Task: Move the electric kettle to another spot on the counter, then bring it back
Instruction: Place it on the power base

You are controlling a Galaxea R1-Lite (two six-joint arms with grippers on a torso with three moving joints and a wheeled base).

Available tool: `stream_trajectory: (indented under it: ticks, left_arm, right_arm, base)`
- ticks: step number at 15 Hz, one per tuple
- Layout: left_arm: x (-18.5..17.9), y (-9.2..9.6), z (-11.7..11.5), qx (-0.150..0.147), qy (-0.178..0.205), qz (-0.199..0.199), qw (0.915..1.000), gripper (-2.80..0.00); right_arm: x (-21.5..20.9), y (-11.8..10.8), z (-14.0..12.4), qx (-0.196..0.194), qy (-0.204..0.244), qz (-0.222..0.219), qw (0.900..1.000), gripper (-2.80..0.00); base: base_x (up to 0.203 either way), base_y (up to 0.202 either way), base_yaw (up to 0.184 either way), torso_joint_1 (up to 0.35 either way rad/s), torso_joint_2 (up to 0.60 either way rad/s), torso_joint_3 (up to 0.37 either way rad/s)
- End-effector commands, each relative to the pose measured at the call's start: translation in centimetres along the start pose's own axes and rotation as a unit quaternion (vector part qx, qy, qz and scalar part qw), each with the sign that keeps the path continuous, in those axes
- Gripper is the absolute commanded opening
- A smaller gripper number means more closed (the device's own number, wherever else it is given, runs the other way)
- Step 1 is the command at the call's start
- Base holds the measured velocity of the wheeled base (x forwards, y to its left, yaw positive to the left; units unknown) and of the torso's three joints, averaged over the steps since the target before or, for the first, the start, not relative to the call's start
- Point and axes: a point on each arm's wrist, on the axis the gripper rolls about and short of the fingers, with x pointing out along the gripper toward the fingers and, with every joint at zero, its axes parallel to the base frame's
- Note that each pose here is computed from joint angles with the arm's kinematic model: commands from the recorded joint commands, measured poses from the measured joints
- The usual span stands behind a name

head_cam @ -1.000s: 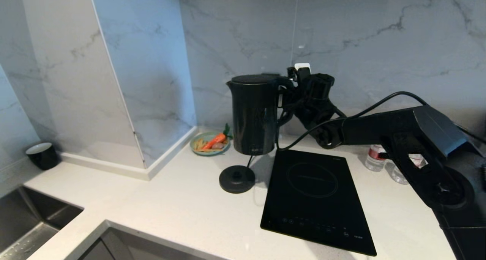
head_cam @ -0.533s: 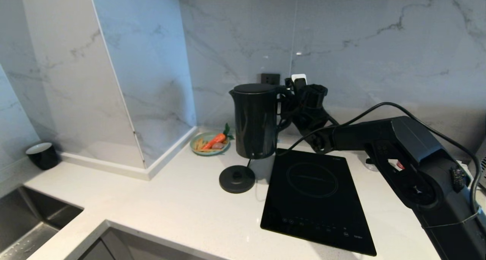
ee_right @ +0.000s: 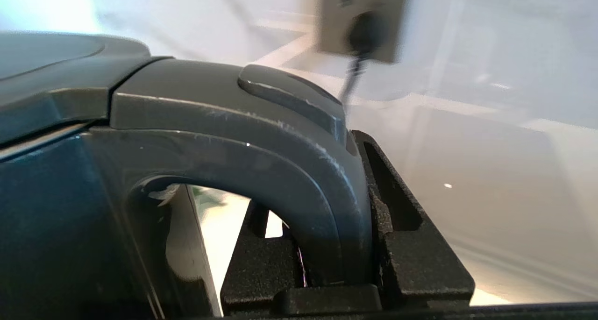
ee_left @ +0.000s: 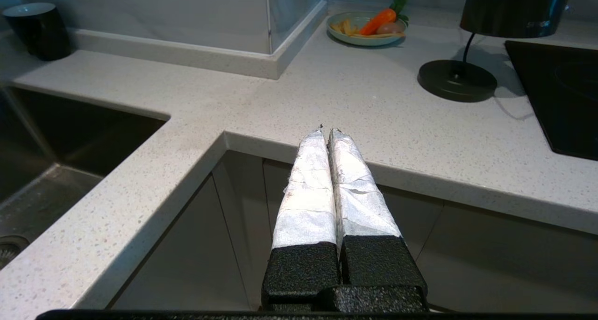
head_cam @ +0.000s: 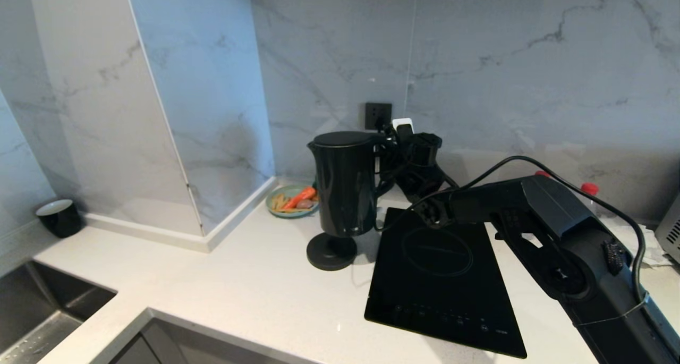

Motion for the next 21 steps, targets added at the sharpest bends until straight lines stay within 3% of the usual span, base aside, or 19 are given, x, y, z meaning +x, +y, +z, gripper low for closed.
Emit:
stream_trajectory:
  ticks: [1, 11, 21]
  left_arm:
    - [0.0, 0.0, 0.0, 0.000, 0.000, 0.000, 1.0000, -2.80]
    - [0.0, 0.0, 0.0, 0.000, 0.000, 0.000, 1.0000, -2.80]
    - [0.0, 0.0, 0.0, 0.006, 0.000, 0.000, 1.0000, -2.80]
  right_arm:
    - [0.1, 0.7, -2.2, -0.002, 0.013, 0.010, 1.000, -2.80]
    - [0.4, 1.1, -5.3, -0.002, 0.022, 0.047, 0.999, -2.80]
    - [0.4, 0.5, -2.0, 0.006, -0.010, 0.040, 0.999, -2.80]
  base:
    - [0.000, 0.000, 0.000, 0.000, 0.00, 0.000]
    - [0.000, 0.000, 0.000, 0.000, 0.00, 0.000]
    - [0.000, 0.000, 0.000, 0.000, 0.00, 0.000]
